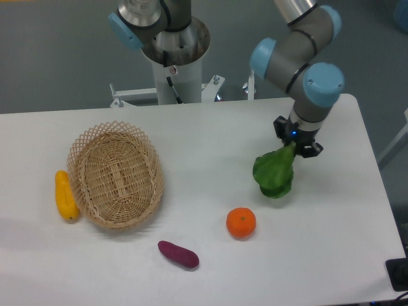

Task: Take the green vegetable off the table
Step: 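Lift the bok choy and carry it away from the orange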

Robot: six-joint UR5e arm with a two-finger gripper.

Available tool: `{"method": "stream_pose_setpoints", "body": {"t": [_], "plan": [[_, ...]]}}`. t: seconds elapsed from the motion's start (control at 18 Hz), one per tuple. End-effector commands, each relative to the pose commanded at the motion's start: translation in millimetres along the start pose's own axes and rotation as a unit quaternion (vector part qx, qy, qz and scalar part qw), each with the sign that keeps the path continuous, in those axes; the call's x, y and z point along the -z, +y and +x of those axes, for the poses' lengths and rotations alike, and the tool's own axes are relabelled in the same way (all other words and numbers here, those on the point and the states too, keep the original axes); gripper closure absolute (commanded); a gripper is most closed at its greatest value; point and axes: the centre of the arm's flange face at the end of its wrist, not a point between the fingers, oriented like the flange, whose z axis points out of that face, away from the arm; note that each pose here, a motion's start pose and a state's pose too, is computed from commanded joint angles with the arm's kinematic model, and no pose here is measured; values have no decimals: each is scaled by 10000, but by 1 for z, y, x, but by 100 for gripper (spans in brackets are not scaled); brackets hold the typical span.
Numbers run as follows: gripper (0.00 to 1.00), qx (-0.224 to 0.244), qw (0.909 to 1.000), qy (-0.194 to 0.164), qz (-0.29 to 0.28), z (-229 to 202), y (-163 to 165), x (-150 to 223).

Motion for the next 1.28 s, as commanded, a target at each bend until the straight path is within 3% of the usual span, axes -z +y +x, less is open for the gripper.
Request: {"method": "stream_pose_setpoints", "body": {"t": [0.39, 0.83, 1.06, 1.28], "plan": [[79, 227, 9997, -102, 49, -52, -30, 41], [82, 375, 9986, -322, 164, -86, -36, 56], [85, 600, 9968, -488, 184, -111, -63, 59], [85, 597, 9970, -443, 231, -114, -66, 58]]}}
